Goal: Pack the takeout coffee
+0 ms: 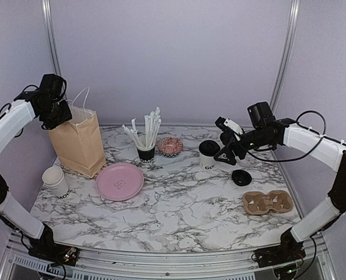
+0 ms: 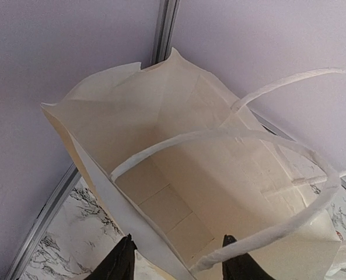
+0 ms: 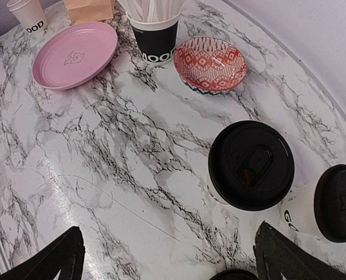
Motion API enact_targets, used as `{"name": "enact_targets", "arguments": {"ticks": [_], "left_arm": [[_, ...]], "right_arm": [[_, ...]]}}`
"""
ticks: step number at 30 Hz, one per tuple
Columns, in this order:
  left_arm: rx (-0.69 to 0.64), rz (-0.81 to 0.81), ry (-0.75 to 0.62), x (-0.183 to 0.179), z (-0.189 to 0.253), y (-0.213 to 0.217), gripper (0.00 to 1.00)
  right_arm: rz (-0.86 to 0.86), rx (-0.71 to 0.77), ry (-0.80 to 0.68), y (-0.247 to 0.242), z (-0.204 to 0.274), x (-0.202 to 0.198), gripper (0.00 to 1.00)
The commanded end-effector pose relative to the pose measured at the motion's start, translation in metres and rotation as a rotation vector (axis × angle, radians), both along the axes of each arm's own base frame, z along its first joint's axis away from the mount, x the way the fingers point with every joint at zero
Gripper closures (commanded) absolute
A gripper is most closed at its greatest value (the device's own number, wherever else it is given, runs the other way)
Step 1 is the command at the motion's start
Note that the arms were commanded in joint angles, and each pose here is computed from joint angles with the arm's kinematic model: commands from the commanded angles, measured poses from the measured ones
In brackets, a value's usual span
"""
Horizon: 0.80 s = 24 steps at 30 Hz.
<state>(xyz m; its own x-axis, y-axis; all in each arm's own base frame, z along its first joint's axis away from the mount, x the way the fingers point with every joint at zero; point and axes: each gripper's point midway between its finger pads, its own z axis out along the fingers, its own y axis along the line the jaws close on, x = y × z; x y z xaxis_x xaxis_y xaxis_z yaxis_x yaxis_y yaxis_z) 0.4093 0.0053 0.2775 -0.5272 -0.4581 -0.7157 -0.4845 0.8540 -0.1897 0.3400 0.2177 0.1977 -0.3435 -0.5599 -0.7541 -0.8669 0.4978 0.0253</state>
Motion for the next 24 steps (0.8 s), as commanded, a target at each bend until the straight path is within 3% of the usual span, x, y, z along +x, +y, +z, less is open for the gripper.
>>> {"name": "enact_targets", "arguments": {"ticks": [1,7,11,14,21,24], "left_arm": [[0.033,0.045,0.043,-0.008,0.000,0.013,0.55],[0.030,0.041,0.069,-0.021,0.003,0.014,0.62],[-0.010,0.026,0.066,-0.029,0.003,0.010,0.43],[-0.027,0.036,0.049,-0.029,0.007,0.011,0.35],[-0.100,0.020,-0.025,-0.030,0.031,0.004,0.34],[-0.073,0.028,-0.056,-0.037,0.043,0.010,0.34]], "right_arm": [[0.035,0.028,-0.068,0.002,0.018,-0.003,0.01],[0.062,0.035,-0.064,0.003,0.019,-0.010,0.02],[0.074,0.036,-0.062,0.003,0.020,-0.013,0.02],[0.078,0.035,-0.058,0.003,0.018,-0.014,0.02],[0.088,0.036,-0.040,0.005,0.015,-0.016,0.02],[0.088,0.035,-0.034,0.004,0.013,-0.016,0.02]]}}
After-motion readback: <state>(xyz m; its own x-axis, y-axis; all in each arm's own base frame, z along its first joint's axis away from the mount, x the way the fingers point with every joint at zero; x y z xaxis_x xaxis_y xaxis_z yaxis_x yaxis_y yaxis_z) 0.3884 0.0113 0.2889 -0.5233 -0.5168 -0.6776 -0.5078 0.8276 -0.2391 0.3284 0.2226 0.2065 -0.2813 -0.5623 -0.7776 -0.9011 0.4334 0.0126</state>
